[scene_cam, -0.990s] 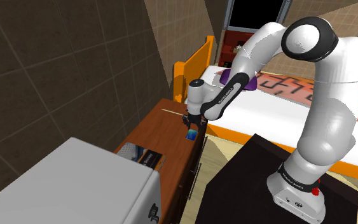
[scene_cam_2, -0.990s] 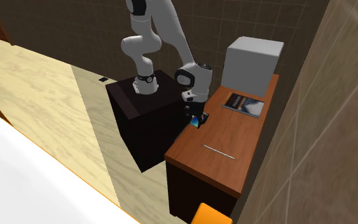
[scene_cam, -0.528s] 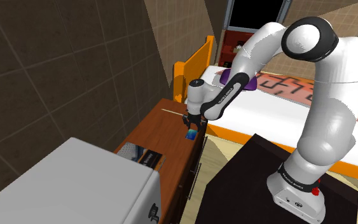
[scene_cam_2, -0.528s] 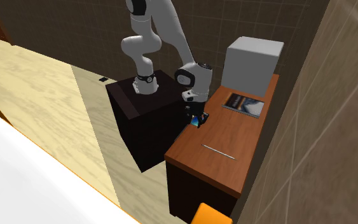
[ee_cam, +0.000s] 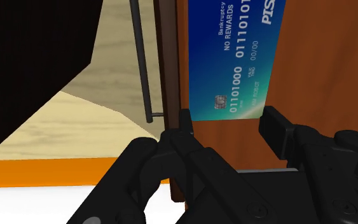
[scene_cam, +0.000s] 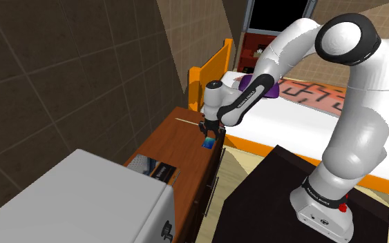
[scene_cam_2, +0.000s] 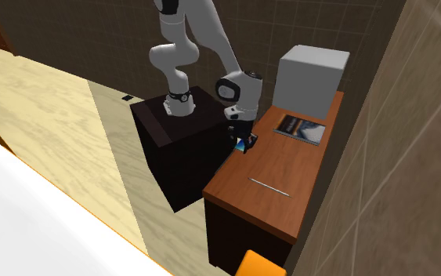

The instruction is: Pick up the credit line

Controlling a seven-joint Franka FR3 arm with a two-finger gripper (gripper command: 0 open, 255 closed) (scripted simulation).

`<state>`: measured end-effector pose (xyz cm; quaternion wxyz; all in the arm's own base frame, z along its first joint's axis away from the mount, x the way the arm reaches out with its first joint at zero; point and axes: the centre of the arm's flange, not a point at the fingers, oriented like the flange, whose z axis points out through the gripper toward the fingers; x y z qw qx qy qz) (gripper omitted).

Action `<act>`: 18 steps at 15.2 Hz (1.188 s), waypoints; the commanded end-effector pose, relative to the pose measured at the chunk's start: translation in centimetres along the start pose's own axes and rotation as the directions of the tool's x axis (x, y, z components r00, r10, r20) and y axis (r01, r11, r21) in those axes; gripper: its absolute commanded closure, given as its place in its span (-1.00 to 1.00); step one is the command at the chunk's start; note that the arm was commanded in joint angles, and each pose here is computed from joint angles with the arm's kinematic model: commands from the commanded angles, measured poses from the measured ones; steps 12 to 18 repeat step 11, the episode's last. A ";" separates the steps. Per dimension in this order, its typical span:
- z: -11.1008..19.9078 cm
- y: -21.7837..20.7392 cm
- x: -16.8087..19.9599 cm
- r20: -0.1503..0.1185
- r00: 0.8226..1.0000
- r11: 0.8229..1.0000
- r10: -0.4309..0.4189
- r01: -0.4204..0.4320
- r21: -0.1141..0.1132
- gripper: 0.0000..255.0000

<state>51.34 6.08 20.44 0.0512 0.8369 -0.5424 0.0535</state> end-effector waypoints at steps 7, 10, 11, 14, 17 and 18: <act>-4.1 0.1 0.7 0.000 1.000 1.000 0.000 0.000 0.000 1.00; -5.3 0.2 0.9 0.000 1.000 1.000 0.000 0.000 0.000 1.00; -5.3 0.2 0.9 0.000 1.000 1.000 0.000 0.000 0.000 1.00; -5.3 0.2 0.9 0.000 1.000 1.000 0.000 0.000 0.000 1.00; -5.3 0.2 0.9 0.000 1.000 1.000 0.000 0.000 0.000 1.00; -5.3 0.2 0.9 0.000 1.000 1.000 0.000 0.000 0.000 1.00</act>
